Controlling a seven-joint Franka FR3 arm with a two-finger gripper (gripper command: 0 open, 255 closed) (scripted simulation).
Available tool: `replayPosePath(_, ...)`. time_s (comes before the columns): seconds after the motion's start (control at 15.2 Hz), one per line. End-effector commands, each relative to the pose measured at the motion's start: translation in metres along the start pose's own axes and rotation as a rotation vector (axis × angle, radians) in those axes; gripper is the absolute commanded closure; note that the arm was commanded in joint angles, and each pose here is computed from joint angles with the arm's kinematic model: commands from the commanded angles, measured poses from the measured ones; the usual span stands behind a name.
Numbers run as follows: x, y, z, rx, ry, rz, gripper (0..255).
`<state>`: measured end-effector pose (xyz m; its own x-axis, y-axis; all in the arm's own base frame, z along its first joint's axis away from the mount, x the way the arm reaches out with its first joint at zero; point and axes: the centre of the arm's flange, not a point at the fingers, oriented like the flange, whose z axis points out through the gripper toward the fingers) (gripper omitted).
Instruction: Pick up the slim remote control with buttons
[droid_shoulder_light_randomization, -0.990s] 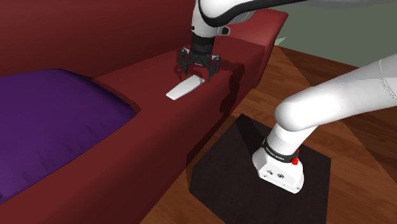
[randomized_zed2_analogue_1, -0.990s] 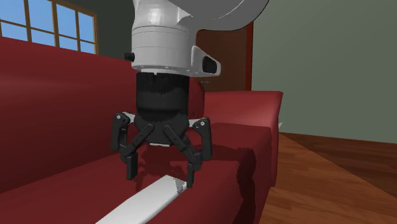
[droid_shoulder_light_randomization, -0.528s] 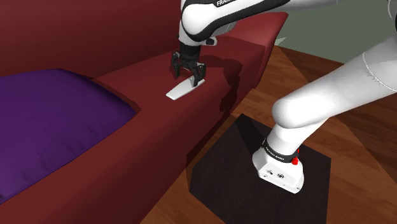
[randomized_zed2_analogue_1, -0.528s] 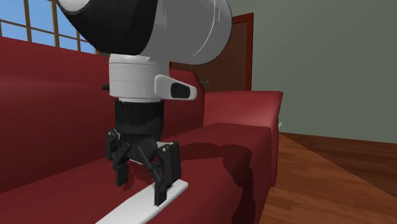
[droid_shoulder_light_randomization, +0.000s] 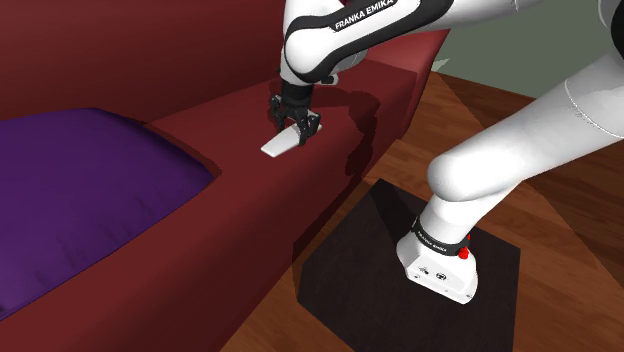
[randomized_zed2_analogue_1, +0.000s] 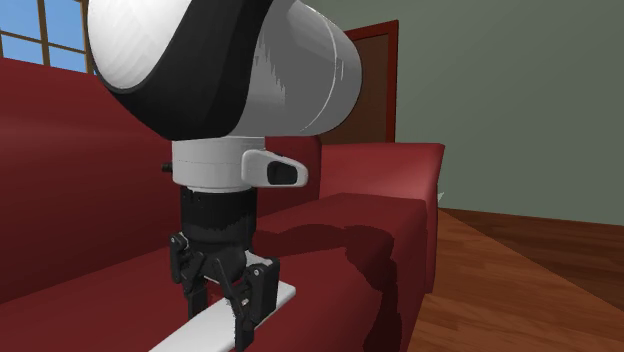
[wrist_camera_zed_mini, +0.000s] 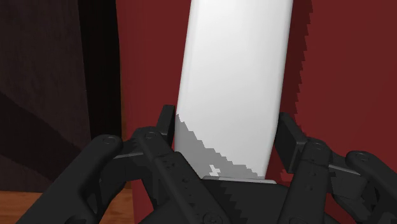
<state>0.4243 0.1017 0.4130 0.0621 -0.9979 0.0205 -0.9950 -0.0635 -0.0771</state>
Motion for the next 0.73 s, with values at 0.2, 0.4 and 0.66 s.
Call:
replayPosePath(0.2, 0.000, 0.000, 0.000, 0.000, 0.000, 0.000, 255)
replayPosePath(0.4, 0.000, 0.000, 0.000, 0.000, 0.000, 0.000, 255)
replayPosePath(0.66, 0.001, -0.001, -0.015, 0.000, 0.000, 0.000, 255)
